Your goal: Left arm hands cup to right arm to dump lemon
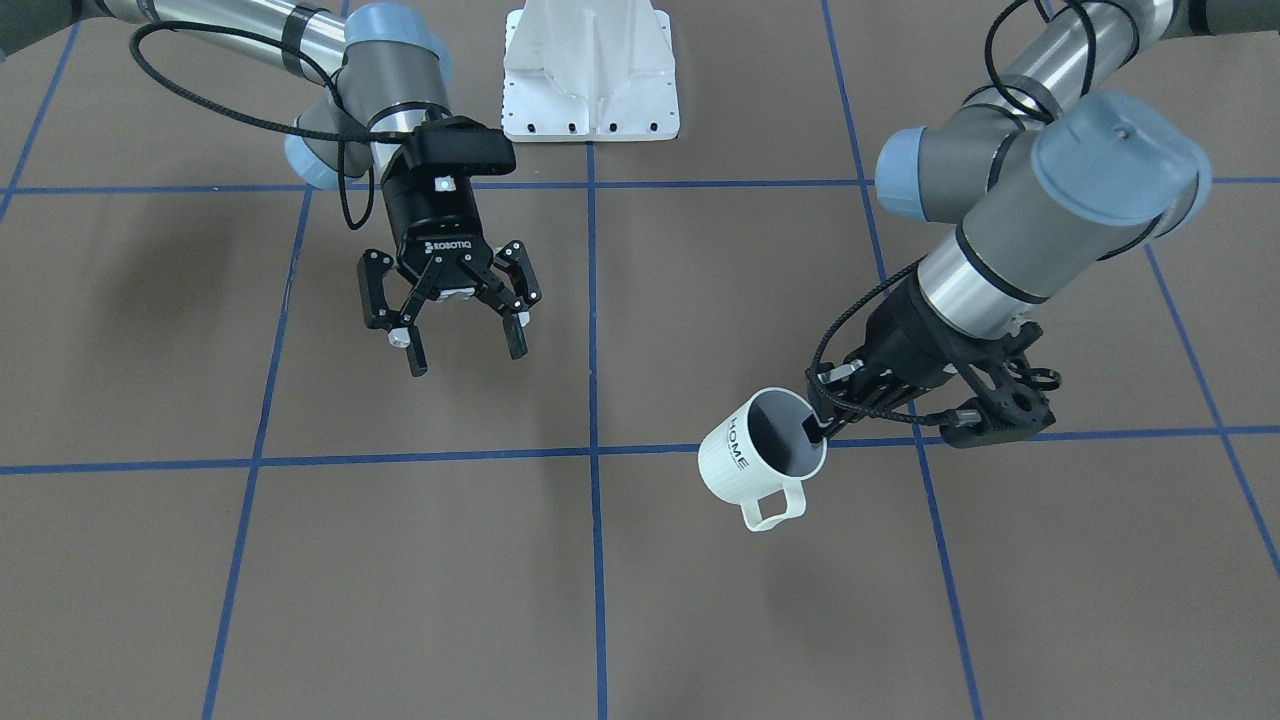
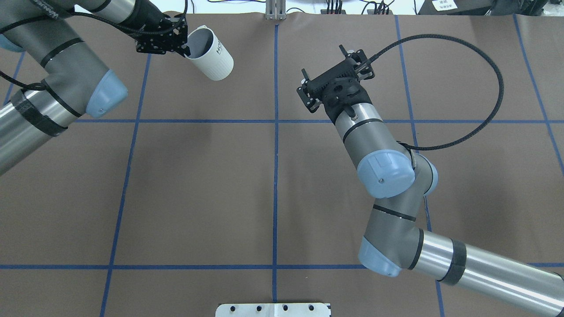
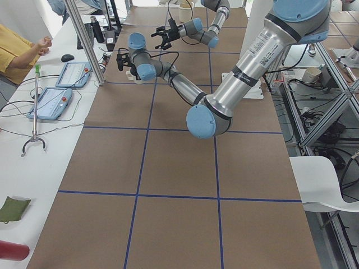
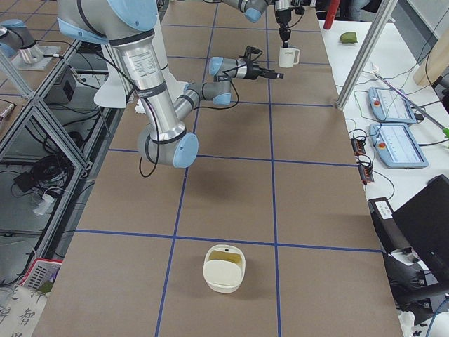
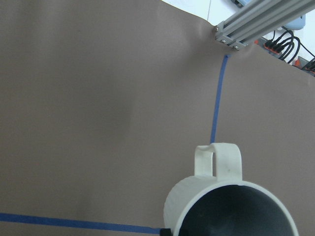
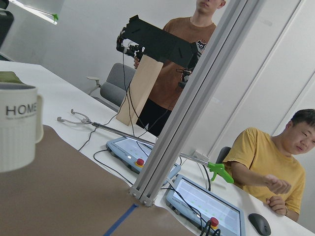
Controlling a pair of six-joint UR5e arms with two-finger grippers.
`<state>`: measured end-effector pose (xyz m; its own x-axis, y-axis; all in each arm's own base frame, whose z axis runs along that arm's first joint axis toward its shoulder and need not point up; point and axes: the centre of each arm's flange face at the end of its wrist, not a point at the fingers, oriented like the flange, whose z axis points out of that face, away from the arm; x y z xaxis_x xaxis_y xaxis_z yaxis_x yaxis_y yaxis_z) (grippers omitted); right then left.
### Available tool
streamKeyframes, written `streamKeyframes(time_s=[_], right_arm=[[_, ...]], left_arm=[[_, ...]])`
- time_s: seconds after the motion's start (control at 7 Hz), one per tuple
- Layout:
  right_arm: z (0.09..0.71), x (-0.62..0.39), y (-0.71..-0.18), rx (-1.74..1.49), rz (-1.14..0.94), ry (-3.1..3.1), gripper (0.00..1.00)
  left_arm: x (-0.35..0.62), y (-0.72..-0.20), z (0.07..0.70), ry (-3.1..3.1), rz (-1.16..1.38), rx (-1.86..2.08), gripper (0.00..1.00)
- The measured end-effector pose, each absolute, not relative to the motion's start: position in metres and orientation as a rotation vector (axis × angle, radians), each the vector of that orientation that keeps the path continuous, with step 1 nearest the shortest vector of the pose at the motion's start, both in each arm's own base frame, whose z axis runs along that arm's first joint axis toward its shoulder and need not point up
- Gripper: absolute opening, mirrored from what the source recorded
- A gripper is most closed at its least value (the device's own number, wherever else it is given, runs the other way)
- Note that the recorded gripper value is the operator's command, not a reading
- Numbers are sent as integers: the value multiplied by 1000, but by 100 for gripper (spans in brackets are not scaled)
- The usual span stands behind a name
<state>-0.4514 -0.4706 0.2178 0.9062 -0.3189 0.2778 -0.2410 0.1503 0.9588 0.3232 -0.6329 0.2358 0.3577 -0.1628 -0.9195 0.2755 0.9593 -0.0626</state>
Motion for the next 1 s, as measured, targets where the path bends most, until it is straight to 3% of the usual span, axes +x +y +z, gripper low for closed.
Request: streamKeyframes(time_s=[0.57, 1.0], right_arm=[[243, -358, -574, 1087, -146, -612, 100], [270, -285, -611, 841, -174, -728, 100]], left_arm=[[255, -608, 317, 1044, -153, 193, 0], [204, -572, 407, 905, 33, 223, 0]])
